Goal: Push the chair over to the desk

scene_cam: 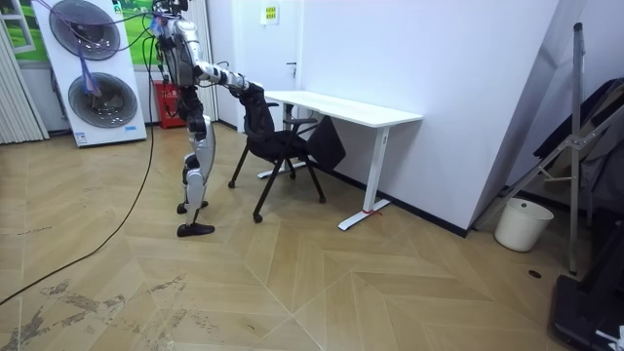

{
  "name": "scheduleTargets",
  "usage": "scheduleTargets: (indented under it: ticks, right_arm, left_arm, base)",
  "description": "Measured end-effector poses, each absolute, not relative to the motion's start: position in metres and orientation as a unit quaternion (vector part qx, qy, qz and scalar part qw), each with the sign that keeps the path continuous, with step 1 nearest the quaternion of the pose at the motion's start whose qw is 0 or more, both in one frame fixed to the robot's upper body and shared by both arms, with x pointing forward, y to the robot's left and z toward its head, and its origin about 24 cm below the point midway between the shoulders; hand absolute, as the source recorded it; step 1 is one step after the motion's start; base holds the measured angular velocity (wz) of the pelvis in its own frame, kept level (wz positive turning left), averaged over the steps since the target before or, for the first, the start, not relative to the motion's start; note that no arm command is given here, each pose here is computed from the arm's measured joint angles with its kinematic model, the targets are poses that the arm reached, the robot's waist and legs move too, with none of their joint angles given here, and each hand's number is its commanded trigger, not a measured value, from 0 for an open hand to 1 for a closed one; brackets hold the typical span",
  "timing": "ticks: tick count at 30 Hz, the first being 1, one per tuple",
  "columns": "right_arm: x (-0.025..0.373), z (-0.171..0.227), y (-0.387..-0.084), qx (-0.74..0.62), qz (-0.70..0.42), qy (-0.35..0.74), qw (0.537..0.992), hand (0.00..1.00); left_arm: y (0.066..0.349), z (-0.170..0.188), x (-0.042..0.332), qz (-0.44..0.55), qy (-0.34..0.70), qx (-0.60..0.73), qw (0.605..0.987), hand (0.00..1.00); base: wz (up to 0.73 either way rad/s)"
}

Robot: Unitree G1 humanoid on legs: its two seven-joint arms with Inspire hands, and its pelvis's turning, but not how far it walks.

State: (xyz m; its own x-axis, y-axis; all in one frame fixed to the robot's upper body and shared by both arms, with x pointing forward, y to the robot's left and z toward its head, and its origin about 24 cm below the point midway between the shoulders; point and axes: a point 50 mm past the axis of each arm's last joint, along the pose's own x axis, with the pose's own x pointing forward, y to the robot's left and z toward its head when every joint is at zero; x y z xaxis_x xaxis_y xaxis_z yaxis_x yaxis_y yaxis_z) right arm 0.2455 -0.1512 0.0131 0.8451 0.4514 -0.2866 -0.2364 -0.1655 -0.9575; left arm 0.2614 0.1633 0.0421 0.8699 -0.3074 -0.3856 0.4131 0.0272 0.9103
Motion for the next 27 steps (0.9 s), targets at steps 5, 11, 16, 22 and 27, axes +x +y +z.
scheduleTargets:
  ticks: [5, 11, 16, 22, 27]
  right_arm:
    - [0.245, 0.017, -0.149, -0.704, 0.26, -0.06, 0.658, 0.0]
    - [0.244, 0.019, -0.15, -0.702, 0.264, -0.053, 0.659, 0.0]
    - [0.244, 0.02, -0.149, -0.699, 0.264, -0.047, 0.663, 0.0]
    - [0.244, 0.02, -0.149, -0.698, 0.263, -0.047, 0.665, 0.0]
    - [0.244, 0.021, -0.148, -0.7, 0.262, -0.05, 0.662, 0.0]
  left_arm:
    - [0.155, 0.044, 0.261, -0.265, 0.04, 0.635, 0.725, 0.0]
    - [0.149, 0.045, 0.26, -0.275, 0.04, 0.627, 0.728, 0.0]
    - [0.149, 0.045, 0.26, -0.278, 0.041, 0.626, 0.727, 0.0]
    - [0.146, 0.045, 0.259, -0.282, 0.042, 0.622, 0.729, 0.0]
    - [0.144, 0.048, 0.259, -0.281, 0.034, 0.622, 0.73, 0.0]
  base:
    - [0.0]
    - [0.0]
    - [0.0]
    - [0.0]
    - [0.0]
